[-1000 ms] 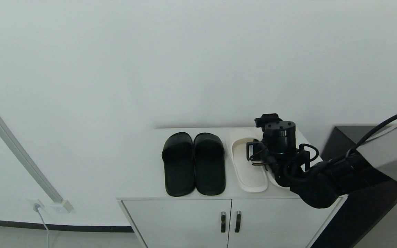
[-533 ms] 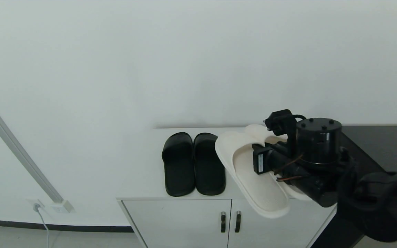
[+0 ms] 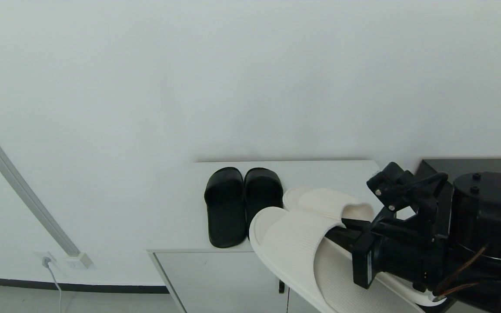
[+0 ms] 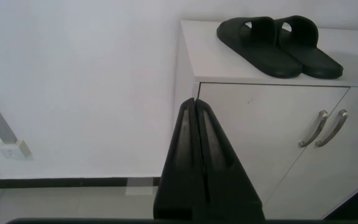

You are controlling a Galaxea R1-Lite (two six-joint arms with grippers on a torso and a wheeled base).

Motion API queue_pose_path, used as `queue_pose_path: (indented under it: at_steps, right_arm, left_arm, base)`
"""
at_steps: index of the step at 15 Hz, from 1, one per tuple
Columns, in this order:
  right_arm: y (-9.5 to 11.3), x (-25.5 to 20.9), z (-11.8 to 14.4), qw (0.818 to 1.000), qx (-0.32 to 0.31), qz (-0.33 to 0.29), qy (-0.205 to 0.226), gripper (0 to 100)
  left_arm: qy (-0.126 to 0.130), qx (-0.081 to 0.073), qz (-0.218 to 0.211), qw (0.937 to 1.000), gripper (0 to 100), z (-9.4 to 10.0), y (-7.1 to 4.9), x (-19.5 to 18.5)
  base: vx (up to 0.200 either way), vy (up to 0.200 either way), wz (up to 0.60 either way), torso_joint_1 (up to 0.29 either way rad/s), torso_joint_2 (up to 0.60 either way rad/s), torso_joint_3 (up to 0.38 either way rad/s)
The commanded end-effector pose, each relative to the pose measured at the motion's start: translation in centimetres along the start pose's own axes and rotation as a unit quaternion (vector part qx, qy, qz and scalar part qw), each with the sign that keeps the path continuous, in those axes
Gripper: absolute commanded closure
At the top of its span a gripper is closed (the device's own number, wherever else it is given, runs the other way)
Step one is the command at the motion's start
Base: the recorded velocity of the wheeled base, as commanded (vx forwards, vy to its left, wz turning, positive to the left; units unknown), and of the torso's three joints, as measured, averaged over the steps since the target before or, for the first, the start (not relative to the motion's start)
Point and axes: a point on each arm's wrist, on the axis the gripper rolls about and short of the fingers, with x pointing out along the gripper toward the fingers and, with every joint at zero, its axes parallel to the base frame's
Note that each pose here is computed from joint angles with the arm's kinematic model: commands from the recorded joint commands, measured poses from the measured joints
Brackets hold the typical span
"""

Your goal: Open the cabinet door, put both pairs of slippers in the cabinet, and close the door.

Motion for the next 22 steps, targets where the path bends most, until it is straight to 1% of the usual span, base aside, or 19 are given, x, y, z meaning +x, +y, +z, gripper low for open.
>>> queue_pose_path:
  at_steps: [1,4,11,18,22]
  right_arm:
    - [0.3,-0.7,0.3,1.000,-0.001,0.006,-0.010,100]
    - [0.5,-0.7,0.1,1.000,-0.002,0.010,-0.001,100]
    - [0.5,-0.8,-0.1,1.000,-0.001,0.011,0.003,100]
    - [0.5,-0.9,-0.6,1.000,-0.002,0.012,0.011,100]
    - [0.6,-0.8,-0.9,1.000,-0.013,0.013,0.015,100]
  left_arm:
    - [0.000,0.000,0.000,1.0000,100,0.0,0.0,0.0]
    - [0.000,0.000,0.000,1.0000,100,0.0,0.0,0.0]
    - [0.000,0.000,0.000,1.0000,100,0.0,0.0,0.0]
    - [0.000,0.000,0.000,1.0000,100,0.0,0.0,0.0]
    - [0.000,-0.001,0.000,1.0000,100,0.0,0.0,0.0]
  base:
    - [0.000,0.000,0.00,0.000,0.00,0.000]
    - [0.000,0.000,0.00,0.000,0.00,0.000]
    - [-0.200,0.000,0.00,0.000,0.00,0.004]
    - [0.000,0.000,0.00,0.000,0.00,0.000]
    - [0.000,0.000,0.00,0.000,0.00,0.000]
